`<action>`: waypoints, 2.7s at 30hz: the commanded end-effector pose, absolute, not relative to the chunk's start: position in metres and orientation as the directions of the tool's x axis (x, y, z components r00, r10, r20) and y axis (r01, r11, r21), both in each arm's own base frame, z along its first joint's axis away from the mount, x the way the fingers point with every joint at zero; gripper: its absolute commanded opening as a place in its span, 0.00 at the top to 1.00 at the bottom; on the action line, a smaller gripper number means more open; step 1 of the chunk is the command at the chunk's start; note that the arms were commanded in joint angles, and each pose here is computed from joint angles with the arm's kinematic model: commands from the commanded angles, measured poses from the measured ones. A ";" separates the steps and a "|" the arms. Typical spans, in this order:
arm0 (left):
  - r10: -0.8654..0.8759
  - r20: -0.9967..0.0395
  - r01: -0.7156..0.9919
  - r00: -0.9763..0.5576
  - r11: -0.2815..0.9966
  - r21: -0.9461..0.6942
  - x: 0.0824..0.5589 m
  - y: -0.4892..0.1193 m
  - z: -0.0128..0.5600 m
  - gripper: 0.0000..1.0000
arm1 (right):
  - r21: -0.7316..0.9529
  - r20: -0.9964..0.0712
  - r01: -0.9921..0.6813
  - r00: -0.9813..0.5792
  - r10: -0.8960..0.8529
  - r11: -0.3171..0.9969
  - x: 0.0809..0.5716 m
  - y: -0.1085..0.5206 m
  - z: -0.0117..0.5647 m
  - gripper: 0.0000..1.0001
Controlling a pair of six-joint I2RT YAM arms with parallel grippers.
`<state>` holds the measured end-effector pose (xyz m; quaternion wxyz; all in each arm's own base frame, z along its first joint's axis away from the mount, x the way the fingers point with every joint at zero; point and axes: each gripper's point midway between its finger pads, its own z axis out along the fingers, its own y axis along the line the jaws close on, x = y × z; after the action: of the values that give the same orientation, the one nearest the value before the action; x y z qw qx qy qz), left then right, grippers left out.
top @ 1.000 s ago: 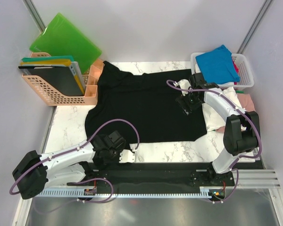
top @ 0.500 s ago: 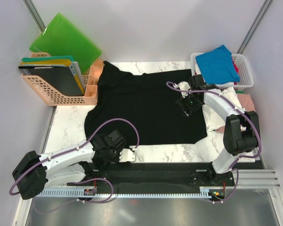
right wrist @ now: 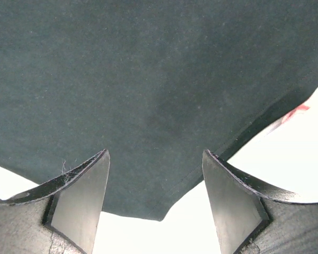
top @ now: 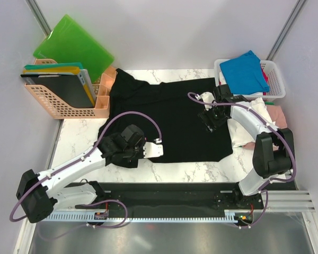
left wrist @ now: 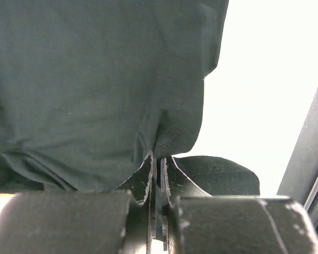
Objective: Fold and stack the t-shirts
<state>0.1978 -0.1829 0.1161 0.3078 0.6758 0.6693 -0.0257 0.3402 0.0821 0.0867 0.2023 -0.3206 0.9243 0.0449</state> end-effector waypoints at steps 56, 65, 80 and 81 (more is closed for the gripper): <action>0.847 -0.521 0.981 -0.106 0.002 -0.195 0.091 -0.167 0.102 0.00 | 0.078 -0.417 -0.645 -0.714 -0.563 0.760 0.276 0.091 0.076 0.10; 0.872 -0.483 0.963 -0.083 -0.055 -0.265 0.081 -0.188 0.071 0.00 | 0.085 -0.411 -0.642 -0.719 -0.560 0.762 0.276 0.091 0.070 0.10; 0.923 -0.377 0.972 -0.082 -0.010 -0.236 0.096 -0.183 0.023 0.39 | 0.114 -0.413 -0.641 -0.726 -0.550 0.759 0.275 0.096 0.063 0.11; 0.931 -0.353 0.970 -0.087 -0.001 -0.242 0.098 -0.182 0.014 0.45 | 0.116 -0.412 -0.640 -0.727 -0.549 0.760 0.275 0.096 0.063 0.11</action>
<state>0.0848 -0.1819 0.0327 0.0418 0.6751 0.6943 -0.2459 0.2711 0.0900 0.0627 0.1707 -0.3251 0.9233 0.1124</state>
